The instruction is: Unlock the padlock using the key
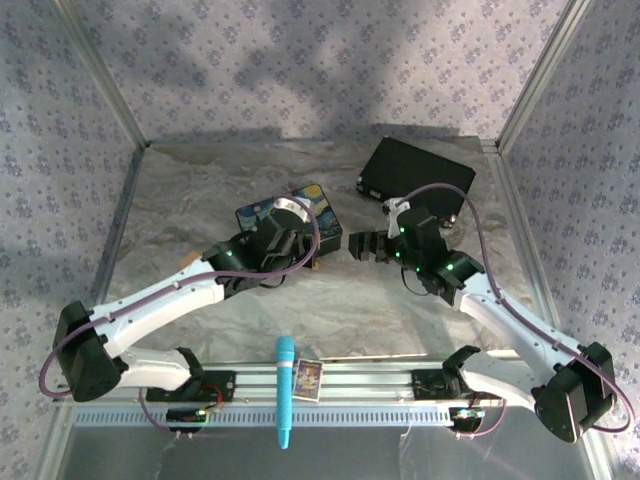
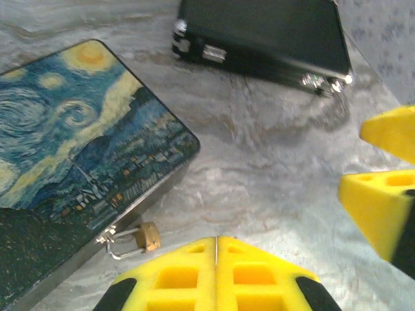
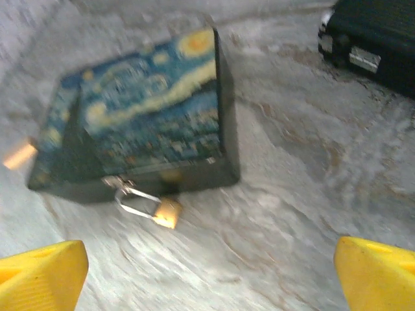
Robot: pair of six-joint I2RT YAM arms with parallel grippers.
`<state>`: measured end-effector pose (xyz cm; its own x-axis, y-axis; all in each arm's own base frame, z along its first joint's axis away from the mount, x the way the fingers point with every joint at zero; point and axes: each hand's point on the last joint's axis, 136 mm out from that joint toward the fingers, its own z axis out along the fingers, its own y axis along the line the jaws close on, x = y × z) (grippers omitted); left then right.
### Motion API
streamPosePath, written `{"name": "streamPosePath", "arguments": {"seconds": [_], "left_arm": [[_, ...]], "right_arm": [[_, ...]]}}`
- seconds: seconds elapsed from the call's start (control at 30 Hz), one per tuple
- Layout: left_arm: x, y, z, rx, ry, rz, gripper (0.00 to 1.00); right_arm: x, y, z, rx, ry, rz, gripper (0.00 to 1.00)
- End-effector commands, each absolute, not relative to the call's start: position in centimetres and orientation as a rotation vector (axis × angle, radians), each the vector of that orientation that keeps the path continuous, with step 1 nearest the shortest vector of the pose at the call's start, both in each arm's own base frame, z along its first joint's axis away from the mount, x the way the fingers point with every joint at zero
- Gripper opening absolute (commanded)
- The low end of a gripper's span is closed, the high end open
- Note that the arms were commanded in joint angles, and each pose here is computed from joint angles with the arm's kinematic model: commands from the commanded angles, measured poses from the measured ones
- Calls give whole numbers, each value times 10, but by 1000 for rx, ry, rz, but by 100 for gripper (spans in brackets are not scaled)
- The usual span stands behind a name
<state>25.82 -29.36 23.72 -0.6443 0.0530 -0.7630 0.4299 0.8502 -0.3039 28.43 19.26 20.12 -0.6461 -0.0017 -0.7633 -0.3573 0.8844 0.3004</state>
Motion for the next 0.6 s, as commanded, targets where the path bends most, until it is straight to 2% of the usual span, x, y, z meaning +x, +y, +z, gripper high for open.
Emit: {"name": "streamPosePath", "arguments": {"seconds": [0.0,0.07,0.17,0.27,0.33,0.43,0.47,0.57], "left_arm": [[247,-307,257,535,2142,-761,0],[243,-313,268,548,2080,-946,0],[239,-313,282,556,2007,-1110,0],[229,-316,288,617,1981,-1159,0],[222,-318,290,651,1974,-1195,0],[212,-321,295,705,1950,-1257,0],[211,-320,297,710,1942,-1267,0],[212,-316,299,688,1928,-1289,0]], "right_arm": [[272,179,189,-357,2236,475,99],[259,201,203,-349,2179,777,98],[253,223,236,-327,1937,1146,87],[247,229,263,-321,1761,1291,82],[239,239,277,-399,1711,1361,75],[226,254,294,-498,1623,1453,48],[224,257,296,-517,1609,1470,42],[216,264,302,-567,1558,1526,42]]}}
